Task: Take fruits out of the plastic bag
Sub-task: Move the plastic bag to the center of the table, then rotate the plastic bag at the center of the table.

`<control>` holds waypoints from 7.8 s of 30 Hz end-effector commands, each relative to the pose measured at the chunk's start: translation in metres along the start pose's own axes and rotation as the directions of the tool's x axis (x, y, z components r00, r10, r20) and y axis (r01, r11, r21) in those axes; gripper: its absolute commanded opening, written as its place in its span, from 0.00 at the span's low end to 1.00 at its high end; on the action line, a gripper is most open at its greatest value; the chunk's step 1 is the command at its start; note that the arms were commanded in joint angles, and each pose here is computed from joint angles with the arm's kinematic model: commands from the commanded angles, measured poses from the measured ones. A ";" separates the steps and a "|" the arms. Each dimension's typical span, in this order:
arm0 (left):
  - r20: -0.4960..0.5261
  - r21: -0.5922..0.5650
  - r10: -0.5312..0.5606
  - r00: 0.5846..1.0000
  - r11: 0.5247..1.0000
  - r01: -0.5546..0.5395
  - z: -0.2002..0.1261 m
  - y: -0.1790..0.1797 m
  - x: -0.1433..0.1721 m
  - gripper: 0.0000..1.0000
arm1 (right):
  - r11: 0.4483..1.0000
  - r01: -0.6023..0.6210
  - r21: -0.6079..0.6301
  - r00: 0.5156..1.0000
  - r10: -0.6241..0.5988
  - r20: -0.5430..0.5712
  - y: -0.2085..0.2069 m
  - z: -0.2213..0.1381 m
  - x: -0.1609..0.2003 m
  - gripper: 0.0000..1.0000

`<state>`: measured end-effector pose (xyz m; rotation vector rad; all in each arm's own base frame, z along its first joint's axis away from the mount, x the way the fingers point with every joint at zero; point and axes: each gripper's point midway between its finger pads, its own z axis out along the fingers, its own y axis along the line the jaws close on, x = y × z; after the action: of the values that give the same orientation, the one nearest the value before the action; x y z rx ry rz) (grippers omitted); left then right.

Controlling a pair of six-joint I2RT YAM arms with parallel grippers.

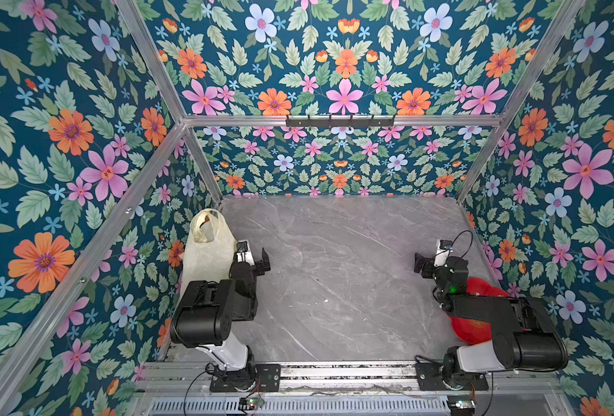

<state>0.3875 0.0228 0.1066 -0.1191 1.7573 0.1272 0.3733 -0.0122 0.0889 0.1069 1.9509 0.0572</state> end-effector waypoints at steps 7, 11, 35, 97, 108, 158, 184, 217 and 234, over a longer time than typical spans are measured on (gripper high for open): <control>0.024 0.012 0.008 1.000 1.000 -0.008 0.000 -0.002 -0.006 1.00 | 1.000 -0.004 -0.009 1.000 0.005 0.030 0.002 0.000 -0.008 0.99; 0.025 0.012 0.008 1.000 1.000 -0.008 0.000 -0.002 -0.007 1.00 | 1.000 -0.004 -0.011 1.000 0.004 0.030 0.002 0.000 -0.008 0.99; 0.026 0.011 0.008 1.000 1.000 -0.008 0.000 -0.002 -0.007 1.00 | 1.000 -0.005 -0.011 1.000 0.005 0.029 0.002 0.001 -0.008 0.99; -0.130 -0.480 -0.348 0.929 0.841 0.248 -0.079 0.066 -0.235 1.00 | 0.864 -0.408 -0.294 0.913 0.378 -0.157 0.080 -0.166 -0.140 0.96; -0.270 -0.573 -0.319 0.909 0.811 0.115 -0.018 0.069 -0.183 0.87 | 0.851 -0.429 -0.304 0.902 0.388 -0.188 0.083 -0.155 -0.125 0.95; 0.108 0.677 0.185 0.977 0.706 -0.209 -0.231 -0.334 -0.264 0.00 | 0.876 -0.290 -0.385 0.949 0.210 -0.235 0.150 -0.123 -0.139 0.91; -0.083 0.600 -0.115 0.990 0.787 0.141 -0.179 -0.356 -0.282 0.00 | 0.595 -0.040 -0.803 0.981 0.176 0.082 0.303 -0.179 -0.156 0.80; 0.015 0.315 0.069 0.997 0.946 -0.071 -0.084 -0.188 -0.311 1.00 | 0.760 0.117 -0.639 0.993 -0.072 0.096 0.236 -0.125 -0.129 0.00; -0.068 0.566 0.316 0.946 0.793 -0.225 0.031 -0.250 -0.275 0.99 | 0.770 0.110 -0.628 0.994 -0.086 0.069 0.211 -0.112 -0.133 0.00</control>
<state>0.5222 -0.1875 0.3732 0.4072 1.8982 -0.0179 0.3277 0.1853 0.2681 -0.4324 1.8122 0.6414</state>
